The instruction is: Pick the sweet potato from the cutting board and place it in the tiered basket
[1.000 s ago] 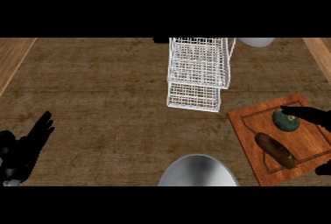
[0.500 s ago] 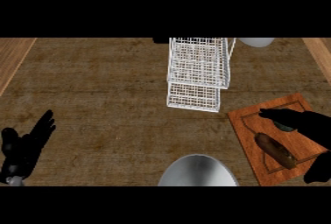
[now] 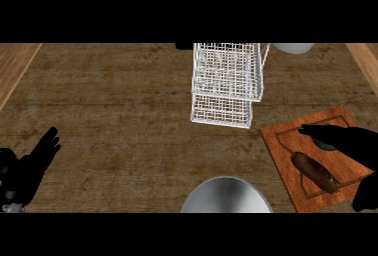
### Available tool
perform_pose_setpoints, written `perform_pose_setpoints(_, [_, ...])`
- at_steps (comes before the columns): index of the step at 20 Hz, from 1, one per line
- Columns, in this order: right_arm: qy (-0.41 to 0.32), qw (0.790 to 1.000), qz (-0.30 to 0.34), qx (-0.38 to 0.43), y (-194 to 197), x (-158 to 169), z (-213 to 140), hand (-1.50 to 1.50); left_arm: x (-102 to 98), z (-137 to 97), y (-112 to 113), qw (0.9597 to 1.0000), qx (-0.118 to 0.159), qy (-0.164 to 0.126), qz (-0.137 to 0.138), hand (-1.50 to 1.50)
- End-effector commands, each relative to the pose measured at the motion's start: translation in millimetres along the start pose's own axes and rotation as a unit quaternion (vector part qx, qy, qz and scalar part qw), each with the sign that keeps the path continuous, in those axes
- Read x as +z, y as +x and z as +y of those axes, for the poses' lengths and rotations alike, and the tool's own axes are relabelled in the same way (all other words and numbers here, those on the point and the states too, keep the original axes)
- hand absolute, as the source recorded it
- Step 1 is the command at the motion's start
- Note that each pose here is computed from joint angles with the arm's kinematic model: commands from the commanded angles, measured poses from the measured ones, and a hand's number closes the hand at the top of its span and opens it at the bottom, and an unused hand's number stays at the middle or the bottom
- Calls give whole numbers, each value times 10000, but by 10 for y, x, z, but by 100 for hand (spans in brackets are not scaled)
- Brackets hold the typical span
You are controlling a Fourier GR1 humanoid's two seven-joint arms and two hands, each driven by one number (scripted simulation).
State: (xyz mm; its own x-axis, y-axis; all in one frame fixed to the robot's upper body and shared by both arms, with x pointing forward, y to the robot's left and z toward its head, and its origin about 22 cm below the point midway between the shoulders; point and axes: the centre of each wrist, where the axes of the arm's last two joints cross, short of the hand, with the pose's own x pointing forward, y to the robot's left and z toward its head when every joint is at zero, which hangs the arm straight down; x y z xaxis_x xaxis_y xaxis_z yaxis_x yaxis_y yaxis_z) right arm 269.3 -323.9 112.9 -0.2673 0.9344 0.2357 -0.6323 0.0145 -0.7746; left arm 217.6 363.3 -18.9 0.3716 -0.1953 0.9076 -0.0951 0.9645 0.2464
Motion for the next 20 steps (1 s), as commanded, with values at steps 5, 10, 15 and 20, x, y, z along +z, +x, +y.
perform_pose_setpoints(5, [35, 9994, 301, -139, -187, 68, 14, -150, 107, -154, -48, 10000, -2, 52, -31, 0])
perform_pose_setpoints(10, [390, 9988, 264, -168, -306, 101, 28, -150, -43, -62, -75, 10000, 67, -1, -12, 0])
perform_pose_setpoints(15, [240, 9994, 115, -221, -585, 2, 216, -150, -3, 27, 68, 9999, 64, -94, 3, 0])
perform_pose_setpoints(20, [209, 9992, 104, -338, -591, -244, 206, -150, -31, 22, -28, 10000, -25, 28, -50, 0])
